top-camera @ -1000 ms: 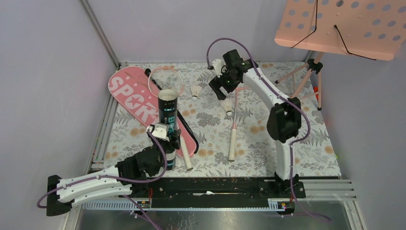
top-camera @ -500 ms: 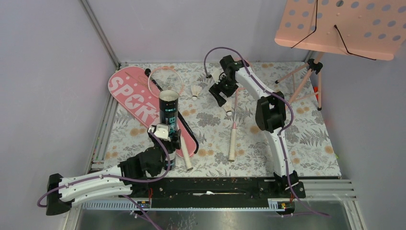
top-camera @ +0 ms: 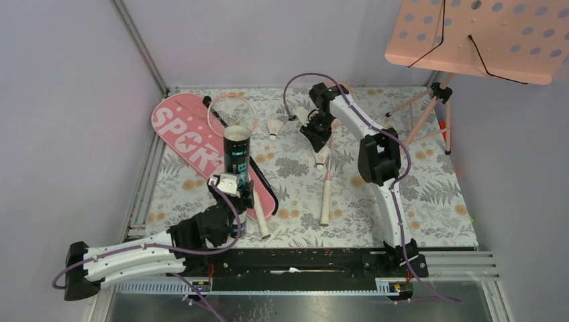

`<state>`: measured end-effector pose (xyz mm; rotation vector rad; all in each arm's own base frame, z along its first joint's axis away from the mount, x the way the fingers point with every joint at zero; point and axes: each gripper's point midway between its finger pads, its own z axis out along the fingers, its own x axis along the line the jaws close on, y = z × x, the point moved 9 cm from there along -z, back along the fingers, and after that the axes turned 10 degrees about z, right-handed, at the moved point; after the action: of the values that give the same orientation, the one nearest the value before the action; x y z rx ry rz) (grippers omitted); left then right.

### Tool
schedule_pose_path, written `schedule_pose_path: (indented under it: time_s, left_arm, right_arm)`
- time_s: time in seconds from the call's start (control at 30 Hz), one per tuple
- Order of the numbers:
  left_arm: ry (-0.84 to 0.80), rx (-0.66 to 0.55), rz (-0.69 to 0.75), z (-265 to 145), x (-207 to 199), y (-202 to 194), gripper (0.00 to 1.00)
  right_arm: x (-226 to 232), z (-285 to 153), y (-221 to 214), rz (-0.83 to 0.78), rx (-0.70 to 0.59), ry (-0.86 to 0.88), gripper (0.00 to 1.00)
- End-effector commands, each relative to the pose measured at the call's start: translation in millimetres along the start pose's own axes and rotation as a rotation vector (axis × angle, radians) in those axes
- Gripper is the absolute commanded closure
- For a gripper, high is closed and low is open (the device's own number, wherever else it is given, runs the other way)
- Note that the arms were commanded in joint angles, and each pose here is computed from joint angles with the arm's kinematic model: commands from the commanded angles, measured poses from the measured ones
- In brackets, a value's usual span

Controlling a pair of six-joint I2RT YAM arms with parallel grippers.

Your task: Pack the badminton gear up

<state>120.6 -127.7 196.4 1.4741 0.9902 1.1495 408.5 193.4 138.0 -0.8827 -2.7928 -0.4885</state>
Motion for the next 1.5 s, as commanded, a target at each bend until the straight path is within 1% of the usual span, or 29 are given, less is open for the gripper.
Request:
schedule_pose_path:
  time_s: [0.0, 0.1, 0.17, 0.23, 0.3, 0.33, 0.4, 0.47, 0.53, 0.63, 0.67, 0.73, 0.8, 0.87, 0.93, 1.07, 1.17, 1.3, 1.47]
  left_arm:
    - [0.032, -0.022, -0.037, 2.2, 0.8, 10.8, 0.84]
    - [0.016, -0.020, -0.031, 2.1, -0.5, 11.5, 0.84]
    - [-0.005, -0.016, -0.023, 1.9, -2.1, 11.6, 0.83]
    - [-0.026, -0.016, -0.018, 1.7, -3.7, 13.1, 0.83]
    - [-0.089, -0.025, 0.002, 1.6, -8.4, 17.1, 0.83]
    - [-0.134, -0.037, 0.030, 1.8, -11.7, 19.7, 0.83]
    - [-0.243, -0.074, 0.124, 2.9, -20.1, 25.8, 0.83]
    - [-0.330, -0.102, 0.218, 5.1, -28.3, 28.8, 0.83]
    - [-0.384, -0.104, 0.297, 8.2, -36.1, 29.0, 0.83]
    - [-0.414, -0.054, 0.383, 14.5, -46.9, 26.1, 0.83]
    - [-0.430, -0.030, 0.401, 15.8, -50.5, 25.8, 0.83]
    - [-0.460, 0.005, 0.440, 19.0, -58.6, 22.2, 0.84]
    - [-0.488, 0.008, 0.466, 21.8, -65.3, 19.2, 0.85]
    - [-0.497, 0.004, 0.480, 23.8, -68.8, 17.7, 0.85]
    - [-0.512, 0.004, 0.485, 24.2, -71.1, 16.9, 0.85]
    - [-0.559, -0.011, 0.477, 22.2, -74.1, 17.5, 0.85]
    - [-0.568, -0.016, 0.468, 21.4, -74.6, 18.2, 0.84]
    - [-0.564, -0.023, 0.454, 20.9, -73.9, 18.8, 0.84]
    - [-0.558, -0.035, 0.437, 20.5, -73.2, 18.9, 0.84]
  right_arm:
    - [14.7, -23.4, 0.3, -0.039, -0.019, 0.030, 0.85]
    - [27.0, -43.0, 5.6, -0.027, -0.076, 0.059, 0.92]
    - [41.8, -65.5, 12.6, 0.002, -0.159, 0.078, 0.95]
    - [59.0, -93.1, 19.6, 0.048, -0.268, 0.078, 1.00]
    - [76.2, -121.2, 23.0, 0.119, -0.380, 0.045, 1.00]
    - [85.3, -131.2, 19.3, 0.179, -0.426, 0.036, 1.00]
    - [102.0, -150.6, 9.4, 0.232, -0.540, -0.010, 1.00]
    - [120.0, -164.5, -8.3, 0.254, -0.681, -0.100, 1.00]
    - [141.1, -173.9, -35.0, 0.249, -0.831, -0.177, 1.00]
    - [172.3, -184.6, -81.9, 0.221, -1.081, -0.193, 1.00]
    - [187.5, -199.0, -100.6, 0.171, -1.194, -0.200, 1.00]
    - [203.3, -207.7, -132.1, 0.145, -1.306, -0.231, 1.00]
    - [218.9, -214.1, -156.2, 0.136, -1.402, -0.212, 1.00]
    - [235.4, -216.9, -173.0, 0.079, -1.438, -0.145, 1.00]
    - [249.1, -219.8, -181.9, 0.066, -1.467, -0.054, 1.00]
    - [266.0, -226.4, -183.7, -0.007, -1.547, 0.093, 1.00]
    - [265.6, -223.6, -176.0, -0.007, -1.517, 0.142, 1.00]
    - [259.9, -217.3, -166.4, 0.019, -1.464, 0.157, 1.00]
    - [259.0, -206.6, -166.1, 0.010, -1.424, 0.193, 1.00]
